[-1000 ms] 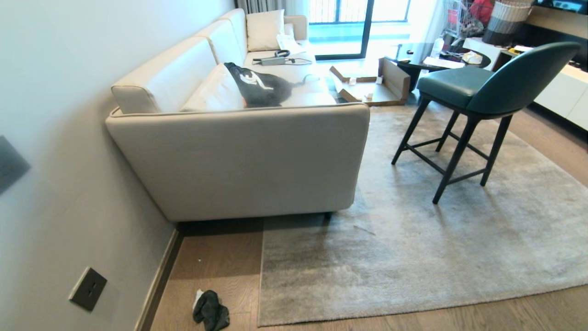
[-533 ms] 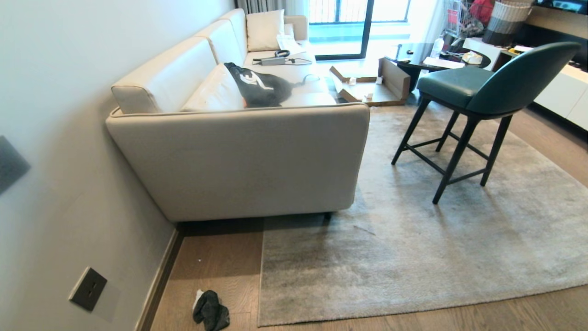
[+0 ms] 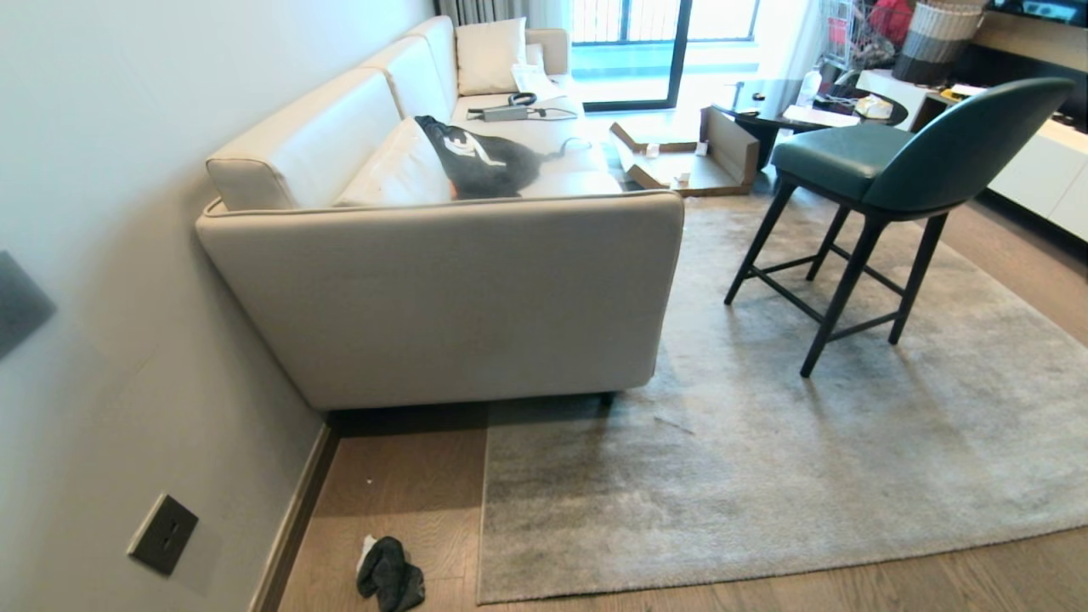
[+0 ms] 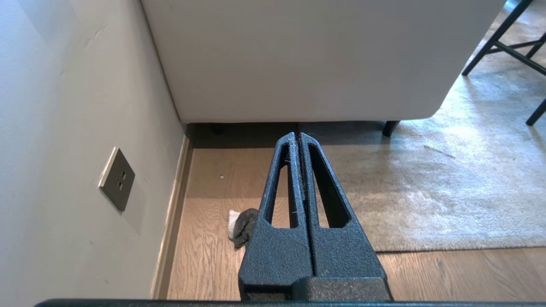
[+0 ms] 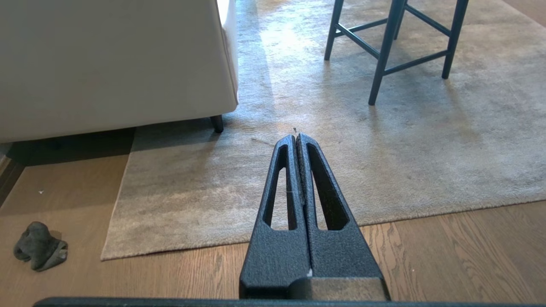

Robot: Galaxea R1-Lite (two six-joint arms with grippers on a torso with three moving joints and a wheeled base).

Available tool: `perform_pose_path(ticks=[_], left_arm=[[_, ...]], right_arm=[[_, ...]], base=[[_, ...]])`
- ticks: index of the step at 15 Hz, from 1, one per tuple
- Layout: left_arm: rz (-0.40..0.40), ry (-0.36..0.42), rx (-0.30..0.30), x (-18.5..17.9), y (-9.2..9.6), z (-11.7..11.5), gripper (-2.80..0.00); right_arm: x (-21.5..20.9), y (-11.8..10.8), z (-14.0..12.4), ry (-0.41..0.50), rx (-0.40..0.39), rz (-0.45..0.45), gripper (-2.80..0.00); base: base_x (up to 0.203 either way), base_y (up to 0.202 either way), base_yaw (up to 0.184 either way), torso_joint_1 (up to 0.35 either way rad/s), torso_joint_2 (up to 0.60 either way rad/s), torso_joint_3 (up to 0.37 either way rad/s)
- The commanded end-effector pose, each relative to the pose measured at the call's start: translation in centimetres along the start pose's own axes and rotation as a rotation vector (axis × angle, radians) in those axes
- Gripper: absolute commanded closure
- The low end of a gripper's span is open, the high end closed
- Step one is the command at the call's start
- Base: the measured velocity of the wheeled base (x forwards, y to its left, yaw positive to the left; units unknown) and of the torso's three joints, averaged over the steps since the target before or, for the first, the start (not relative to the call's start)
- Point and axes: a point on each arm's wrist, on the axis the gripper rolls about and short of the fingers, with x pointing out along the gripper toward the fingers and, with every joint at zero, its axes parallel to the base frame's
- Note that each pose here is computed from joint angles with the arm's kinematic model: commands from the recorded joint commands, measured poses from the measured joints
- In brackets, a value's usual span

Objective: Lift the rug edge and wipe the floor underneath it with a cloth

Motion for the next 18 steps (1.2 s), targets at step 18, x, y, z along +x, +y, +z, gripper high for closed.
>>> perform_pose_path(ticks=[18], left_arm=[[-0.001, -0.001, -0.001, 0.0, 0.0, 0.0, 0.0]], right_arm=[[0.02, 0.0, -0.03, 0.003, 0.004, -0.001, 0.0]], base=[[0.0, 0.0, 0.0, 0.051, -0.39, -0.347]])
